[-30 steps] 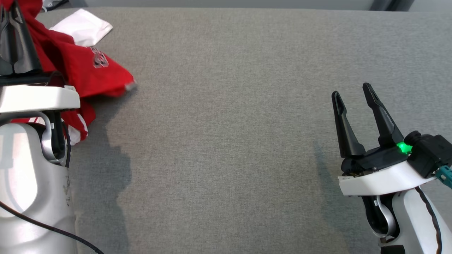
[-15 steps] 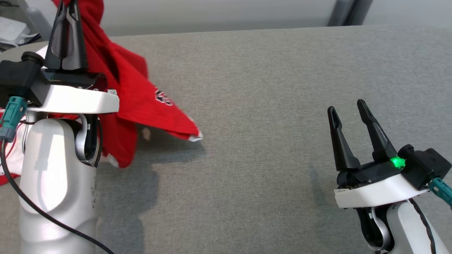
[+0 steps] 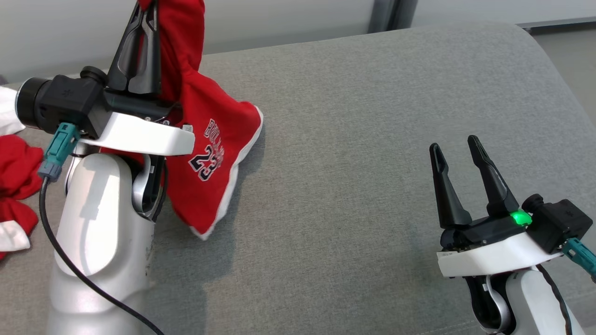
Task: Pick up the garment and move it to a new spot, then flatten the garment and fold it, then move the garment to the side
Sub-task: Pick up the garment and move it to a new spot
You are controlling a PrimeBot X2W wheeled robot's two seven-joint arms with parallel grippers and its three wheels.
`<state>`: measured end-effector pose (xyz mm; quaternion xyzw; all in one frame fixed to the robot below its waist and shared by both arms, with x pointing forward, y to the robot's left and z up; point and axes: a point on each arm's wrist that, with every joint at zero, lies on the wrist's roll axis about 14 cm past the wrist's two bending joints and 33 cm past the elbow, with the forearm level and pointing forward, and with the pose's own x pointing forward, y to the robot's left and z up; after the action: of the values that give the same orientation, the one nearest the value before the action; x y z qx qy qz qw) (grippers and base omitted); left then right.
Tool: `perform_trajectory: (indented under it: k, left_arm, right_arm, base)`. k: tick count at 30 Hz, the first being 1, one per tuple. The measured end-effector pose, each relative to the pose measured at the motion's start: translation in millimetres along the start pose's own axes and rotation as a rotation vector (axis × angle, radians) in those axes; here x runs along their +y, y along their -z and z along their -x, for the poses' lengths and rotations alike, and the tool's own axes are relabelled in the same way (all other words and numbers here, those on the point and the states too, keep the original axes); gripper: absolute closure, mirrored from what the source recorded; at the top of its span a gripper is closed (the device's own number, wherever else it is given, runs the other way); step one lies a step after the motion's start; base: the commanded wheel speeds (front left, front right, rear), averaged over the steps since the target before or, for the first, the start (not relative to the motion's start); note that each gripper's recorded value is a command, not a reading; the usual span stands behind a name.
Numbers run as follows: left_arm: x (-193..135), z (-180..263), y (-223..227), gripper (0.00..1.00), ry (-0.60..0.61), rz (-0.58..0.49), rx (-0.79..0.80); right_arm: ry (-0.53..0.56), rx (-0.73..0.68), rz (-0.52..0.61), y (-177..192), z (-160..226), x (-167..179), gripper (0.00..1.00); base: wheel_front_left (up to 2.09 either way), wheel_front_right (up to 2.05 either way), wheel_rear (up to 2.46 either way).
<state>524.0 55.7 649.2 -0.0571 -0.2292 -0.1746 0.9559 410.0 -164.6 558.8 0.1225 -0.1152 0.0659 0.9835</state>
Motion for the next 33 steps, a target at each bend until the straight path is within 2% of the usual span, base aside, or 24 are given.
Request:
perform_trajectory:
  k: [13,20,26,33]
  left_arm:
    - [-74.1,-27.6,4.8,1.00,0.175,0.098,-0.024]
    - [-97.1,-27.3,11.6,1.00,0.225,0.150,0.001]
    - [-128.6,-13.6,31.3,1.00,0.304,0.223,0.072]
    - [-159.6,32.0,79.9,1.00,0.387,0.270,0.247]
  right_arm:
    - [0.121,-0.021,0.030,-15.4,22.8,-35.0,0.00]
    - [0.139,-0.029,0.036,-19.6,27.9,-39.3,0.00]
    - [0.143,-0.024,0.035,-17.5,27.7,-40.4,0.00]
    - [0.144,-0.013,0.019,-11.6,24.6,-40.5,0.00]
  base:
    - [0.00,0.00,0.00]
    - [0.00,0.00,0.00]
    - [0.00,0.00,0.00]
    - [0.00,0.00,0.00]
